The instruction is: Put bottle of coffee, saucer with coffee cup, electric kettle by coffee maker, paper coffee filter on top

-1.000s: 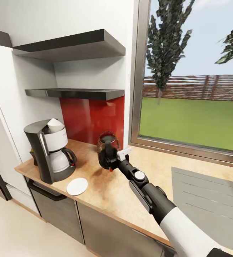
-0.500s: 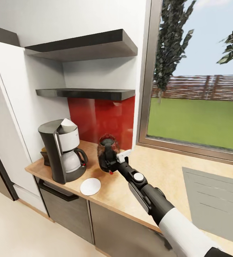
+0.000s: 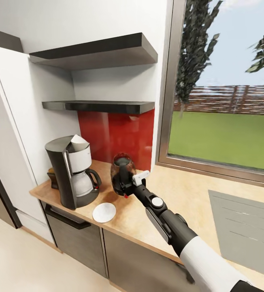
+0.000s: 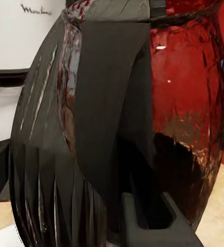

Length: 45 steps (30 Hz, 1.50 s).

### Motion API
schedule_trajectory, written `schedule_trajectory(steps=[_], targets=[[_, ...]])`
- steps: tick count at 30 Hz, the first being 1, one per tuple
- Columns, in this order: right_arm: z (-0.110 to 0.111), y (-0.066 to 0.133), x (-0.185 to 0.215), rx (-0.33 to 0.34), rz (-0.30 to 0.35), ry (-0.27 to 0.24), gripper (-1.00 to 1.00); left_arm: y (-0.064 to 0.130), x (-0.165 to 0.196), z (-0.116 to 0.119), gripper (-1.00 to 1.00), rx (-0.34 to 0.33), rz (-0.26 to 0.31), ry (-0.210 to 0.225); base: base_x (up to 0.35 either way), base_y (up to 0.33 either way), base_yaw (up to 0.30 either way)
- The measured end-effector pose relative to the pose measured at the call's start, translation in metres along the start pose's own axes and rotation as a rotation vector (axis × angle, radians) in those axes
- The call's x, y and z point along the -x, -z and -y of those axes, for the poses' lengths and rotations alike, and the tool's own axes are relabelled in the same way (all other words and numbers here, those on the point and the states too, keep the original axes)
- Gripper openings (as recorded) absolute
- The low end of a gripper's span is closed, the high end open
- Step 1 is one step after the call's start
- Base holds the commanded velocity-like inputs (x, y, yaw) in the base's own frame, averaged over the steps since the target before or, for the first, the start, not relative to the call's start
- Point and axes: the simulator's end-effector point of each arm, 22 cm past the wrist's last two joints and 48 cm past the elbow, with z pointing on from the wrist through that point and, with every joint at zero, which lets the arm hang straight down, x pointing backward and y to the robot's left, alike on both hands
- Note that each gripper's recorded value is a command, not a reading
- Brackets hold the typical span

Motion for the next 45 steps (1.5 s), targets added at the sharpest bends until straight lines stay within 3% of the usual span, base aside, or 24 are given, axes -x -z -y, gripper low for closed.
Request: schedule_trajectory(steps=[33,38,45], targets=[[0.002,0.0,-0.008,-0.004,-0.015,0.0,-1.0,0.0,0.0,0.0,1.0,-0.001,0.0,-0.001,0.035,0.079,0.0],[0.006,0.0,-0.026,-0.012,-0.054,-0.004,-1.0,0.0,0.0,0.0,1.0,-0.001,-0.001,-0.003,0.0,0.011,0.0],[0.009,0.0,-0.031,-0.019,-0.044,-0.004,-1.0,0.0,0.0,0.0,1.0,-0.001,-0.002,-0.003,0.0,0.0,0.0]])
